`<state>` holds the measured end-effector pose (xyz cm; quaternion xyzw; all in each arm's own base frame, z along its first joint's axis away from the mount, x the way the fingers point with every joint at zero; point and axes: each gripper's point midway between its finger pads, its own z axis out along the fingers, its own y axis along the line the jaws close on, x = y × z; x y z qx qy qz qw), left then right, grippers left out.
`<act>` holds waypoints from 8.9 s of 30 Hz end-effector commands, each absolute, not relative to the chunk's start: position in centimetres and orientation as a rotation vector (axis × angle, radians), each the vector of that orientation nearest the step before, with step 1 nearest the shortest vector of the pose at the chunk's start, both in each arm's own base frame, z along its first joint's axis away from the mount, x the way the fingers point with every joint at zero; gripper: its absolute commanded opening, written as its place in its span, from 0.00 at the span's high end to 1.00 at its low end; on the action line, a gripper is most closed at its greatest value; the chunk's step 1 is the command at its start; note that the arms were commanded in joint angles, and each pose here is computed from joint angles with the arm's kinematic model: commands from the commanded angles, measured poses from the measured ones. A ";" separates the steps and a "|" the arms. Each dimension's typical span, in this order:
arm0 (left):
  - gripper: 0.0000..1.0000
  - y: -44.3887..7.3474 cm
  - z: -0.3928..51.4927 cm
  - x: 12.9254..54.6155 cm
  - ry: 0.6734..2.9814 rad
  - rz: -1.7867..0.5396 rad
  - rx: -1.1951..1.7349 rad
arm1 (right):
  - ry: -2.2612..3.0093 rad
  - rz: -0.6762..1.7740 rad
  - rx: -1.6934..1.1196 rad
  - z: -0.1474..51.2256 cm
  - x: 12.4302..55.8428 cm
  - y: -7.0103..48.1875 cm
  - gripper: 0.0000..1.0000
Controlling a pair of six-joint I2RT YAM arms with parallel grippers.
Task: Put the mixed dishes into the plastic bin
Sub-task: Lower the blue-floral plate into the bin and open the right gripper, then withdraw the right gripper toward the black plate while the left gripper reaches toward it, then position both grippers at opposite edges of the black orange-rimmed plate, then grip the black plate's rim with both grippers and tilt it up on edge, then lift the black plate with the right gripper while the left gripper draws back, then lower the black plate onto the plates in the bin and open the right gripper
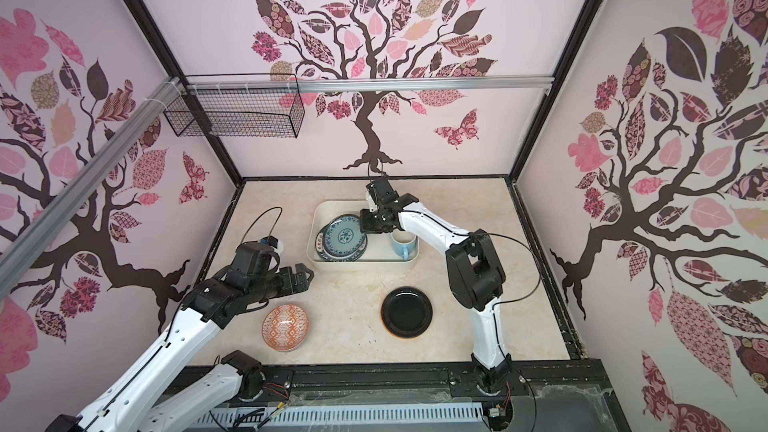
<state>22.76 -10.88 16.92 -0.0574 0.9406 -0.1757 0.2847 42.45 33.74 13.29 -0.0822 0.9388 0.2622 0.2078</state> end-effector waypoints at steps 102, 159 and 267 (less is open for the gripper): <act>0.84 -35.4 5.9 16.9 2.648 -0.543 0.545 | 2.790 0.374 0.123 4.3 19.2 13.5 0.73; 1.00 -37.1 1.1 17.1 2.736 -0.575 0.619 | 2.804 0.377 0.110 4.2 19.4 13.9 1.00; 0.02 -9.9 17.9 24.4 2.481 -0.478 -0.131 | 2.746 0.722 -0.235 7.1 44.5 35.3 1.00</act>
